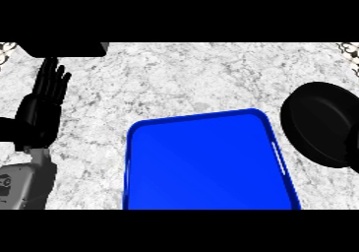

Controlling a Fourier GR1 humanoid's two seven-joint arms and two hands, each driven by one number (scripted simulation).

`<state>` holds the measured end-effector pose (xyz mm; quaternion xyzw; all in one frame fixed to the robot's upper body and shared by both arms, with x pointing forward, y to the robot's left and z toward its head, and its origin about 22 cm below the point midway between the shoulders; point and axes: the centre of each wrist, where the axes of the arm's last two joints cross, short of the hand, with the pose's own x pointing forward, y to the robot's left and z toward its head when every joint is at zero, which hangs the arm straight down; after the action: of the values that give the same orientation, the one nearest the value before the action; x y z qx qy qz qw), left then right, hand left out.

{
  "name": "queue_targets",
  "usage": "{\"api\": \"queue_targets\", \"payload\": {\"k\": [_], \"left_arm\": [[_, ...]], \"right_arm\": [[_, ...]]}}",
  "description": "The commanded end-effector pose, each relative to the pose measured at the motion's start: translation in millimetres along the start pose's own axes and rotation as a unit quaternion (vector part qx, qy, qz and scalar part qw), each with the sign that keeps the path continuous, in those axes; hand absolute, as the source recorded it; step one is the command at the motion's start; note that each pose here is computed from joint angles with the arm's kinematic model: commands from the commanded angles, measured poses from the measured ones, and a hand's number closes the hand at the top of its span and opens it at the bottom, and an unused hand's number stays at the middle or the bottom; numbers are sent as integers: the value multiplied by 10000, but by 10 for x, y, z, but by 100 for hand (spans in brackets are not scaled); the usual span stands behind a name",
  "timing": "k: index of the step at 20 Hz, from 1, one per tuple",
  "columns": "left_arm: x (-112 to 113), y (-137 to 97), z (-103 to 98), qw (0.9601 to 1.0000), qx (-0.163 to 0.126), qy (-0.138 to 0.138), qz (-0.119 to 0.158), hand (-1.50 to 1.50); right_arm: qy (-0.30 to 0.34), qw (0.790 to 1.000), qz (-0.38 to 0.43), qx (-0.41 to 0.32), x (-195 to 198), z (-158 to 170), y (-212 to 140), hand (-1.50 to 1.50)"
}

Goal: Pick the lemon from the tray and place it in the pot

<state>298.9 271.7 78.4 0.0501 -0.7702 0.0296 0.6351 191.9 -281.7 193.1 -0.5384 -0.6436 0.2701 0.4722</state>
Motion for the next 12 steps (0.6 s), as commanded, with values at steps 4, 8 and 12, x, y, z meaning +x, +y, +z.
{"api": "queue_targets", "payload": {"k": [4, 8, 12], "left_arm": [[72, 34, -115, 9998, -159, -88, -57, 0], [-4, -51, -65, 10000, -2, -49, -2, 0], [-43, -68, 85, 10000, -45, -56, -65, 0]], "right_arm": [[-106, 9994, -331, 14, -1056, -495, -36, 150], [-97, 9992, -355, 175, -1286, -708, 113, 150], [151, 9967, 175, 781, -1456, -855, 414, 150]]}}
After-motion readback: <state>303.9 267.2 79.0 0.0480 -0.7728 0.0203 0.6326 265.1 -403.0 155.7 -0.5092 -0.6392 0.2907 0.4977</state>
